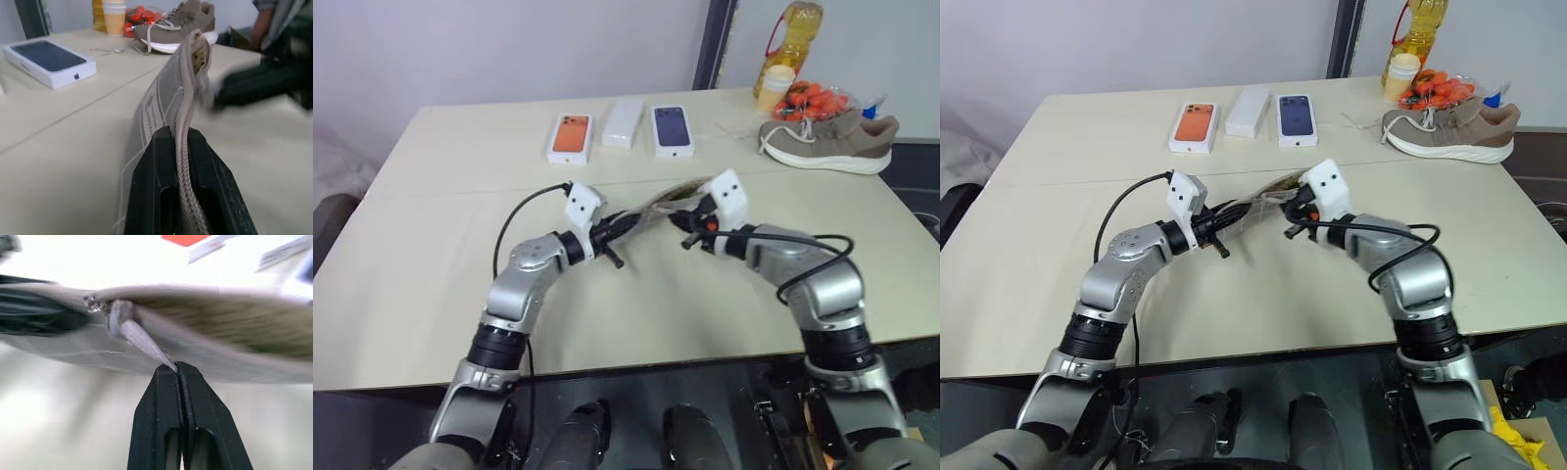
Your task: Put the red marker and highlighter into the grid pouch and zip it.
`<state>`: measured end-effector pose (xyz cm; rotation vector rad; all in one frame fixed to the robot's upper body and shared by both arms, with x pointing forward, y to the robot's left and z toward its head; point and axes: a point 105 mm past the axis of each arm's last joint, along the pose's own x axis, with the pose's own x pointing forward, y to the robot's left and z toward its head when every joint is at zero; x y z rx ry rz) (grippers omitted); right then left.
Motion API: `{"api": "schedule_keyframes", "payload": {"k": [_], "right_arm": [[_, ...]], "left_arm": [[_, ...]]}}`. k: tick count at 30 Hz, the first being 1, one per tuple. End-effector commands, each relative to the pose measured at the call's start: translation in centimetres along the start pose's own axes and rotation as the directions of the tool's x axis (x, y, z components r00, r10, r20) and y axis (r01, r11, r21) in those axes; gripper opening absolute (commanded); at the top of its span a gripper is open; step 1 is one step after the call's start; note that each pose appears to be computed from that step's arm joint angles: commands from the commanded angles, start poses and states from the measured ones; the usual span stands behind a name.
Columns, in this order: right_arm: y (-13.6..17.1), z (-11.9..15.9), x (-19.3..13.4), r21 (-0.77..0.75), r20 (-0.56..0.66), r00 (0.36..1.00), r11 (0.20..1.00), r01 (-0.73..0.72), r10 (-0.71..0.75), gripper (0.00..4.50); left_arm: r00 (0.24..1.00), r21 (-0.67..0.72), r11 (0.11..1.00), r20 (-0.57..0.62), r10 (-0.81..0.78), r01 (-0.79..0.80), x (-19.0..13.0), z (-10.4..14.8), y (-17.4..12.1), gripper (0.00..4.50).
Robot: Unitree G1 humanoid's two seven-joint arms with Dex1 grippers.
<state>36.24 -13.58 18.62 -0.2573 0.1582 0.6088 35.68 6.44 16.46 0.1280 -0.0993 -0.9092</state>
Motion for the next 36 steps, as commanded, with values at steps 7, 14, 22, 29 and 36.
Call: {"api": "schedule_keyframes", "payload": {"k": [7,14,22,29,36], "right_arm": [[-7.4,1.5,-5.0,-0.153,-0.014,0.971,0.96,0.236,-0.24,0.04],[-4.1,-1.0,-5.0,-0.159,-0.081,0.995,0.987,0.038,-0.051,0.58],[-0.9,-3.8,-6.6,-0.1,-0.072,0.989,0.985,-0.137,0.131,3.63],[-1.6,-4.8,-8.3,0.01,0.01,0.992,0.992,-0.122,0.122,3.63],[-1.7,-5.2,-7.9,0.067,0.045,0.994,0.992,-0.106,0.103,3.63]], "left_arm": [[0.999,0.091,0.995,-0.038,0.034,-0.03,-2.5,-1.0,1.6,0.0],[0.998,0.0,1.0,-0.062,0.029,-0.029,-4.5,-1.9,2.0,0.76],[0.975,-0.122,0.979,-0.172,0.141,-0.163,-10.4,-4.8,1.9,2.93],[0.902,-0.121,0.907,-0.221,0.371,-0.403,-15.3,-6.1,2.7,2.93],[0.838,-0.087,0.844,-0.21,0.504,-0.53,-17.7,-5.9,4.1,2.93]]}}
